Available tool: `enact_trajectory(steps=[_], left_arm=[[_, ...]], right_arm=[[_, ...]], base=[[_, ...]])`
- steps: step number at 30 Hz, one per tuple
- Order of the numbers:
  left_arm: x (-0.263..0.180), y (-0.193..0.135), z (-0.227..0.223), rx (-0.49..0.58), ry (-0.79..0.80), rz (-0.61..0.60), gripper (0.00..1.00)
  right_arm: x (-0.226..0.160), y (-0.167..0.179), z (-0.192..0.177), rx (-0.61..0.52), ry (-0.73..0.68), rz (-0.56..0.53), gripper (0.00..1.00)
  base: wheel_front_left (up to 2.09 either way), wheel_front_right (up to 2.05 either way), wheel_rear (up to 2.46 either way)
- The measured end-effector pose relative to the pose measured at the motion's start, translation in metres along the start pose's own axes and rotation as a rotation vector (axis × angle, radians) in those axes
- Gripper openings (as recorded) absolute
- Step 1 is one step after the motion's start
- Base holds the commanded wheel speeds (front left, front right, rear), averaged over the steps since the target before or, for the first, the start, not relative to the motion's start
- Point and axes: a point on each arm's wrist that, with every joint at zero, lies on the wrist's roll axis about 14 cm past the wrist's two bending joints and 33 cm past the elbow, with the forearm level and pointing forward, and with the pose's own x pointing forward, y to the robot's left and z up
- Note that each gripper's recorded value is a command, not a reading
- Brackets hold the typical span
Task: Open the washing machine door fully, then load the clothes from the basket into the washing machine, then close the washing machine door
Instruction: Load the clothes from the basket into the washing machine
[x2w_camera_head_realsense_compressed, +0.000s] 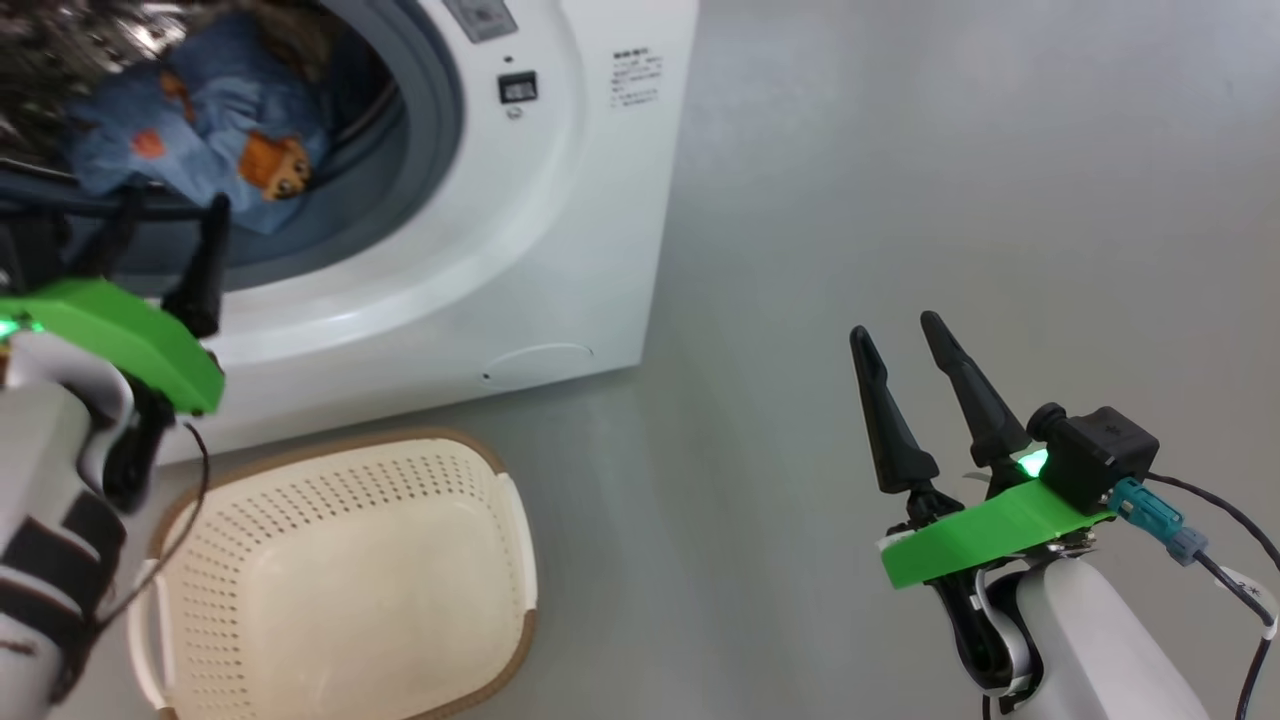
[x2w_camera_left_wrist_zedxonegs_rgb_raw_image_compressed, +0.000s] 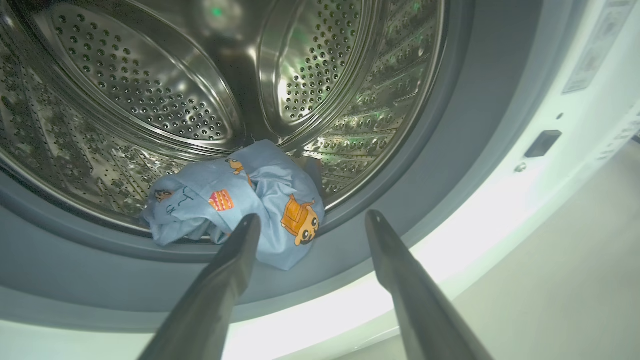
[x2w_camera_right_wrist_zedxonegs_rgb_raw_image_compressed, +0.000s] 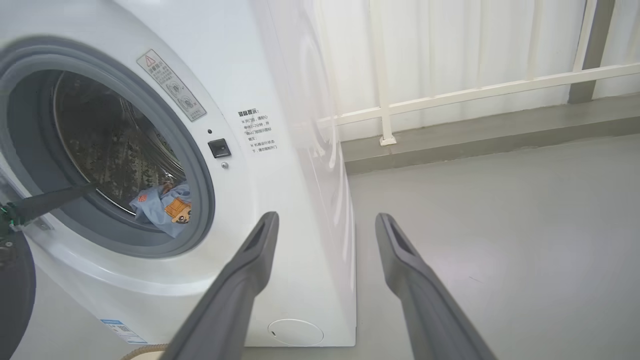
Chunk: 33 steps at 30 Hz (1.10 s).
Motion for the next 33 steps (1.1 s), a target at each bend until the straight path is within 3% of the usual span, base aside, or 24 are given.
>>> enact_trajectory(steps=[11, 33], left_arm=[[-0.061, 0.001, 0.018, -0.049, -0.111, 0.034, 1.0], [-0.206, 0.015, -0.002, -0.106, -0.273, 0.213, 1.0]], right_arm=[[-0.011, 0.007, 0.017, -0.005, -0.036, 0.038, 1.0], [-0.026, 0.039, 0.022, -0.006, -0.033, 0.16, 1.0]], base=[[0.0, 0.0, 0.0], [0.0, 0.0, 0.0]])
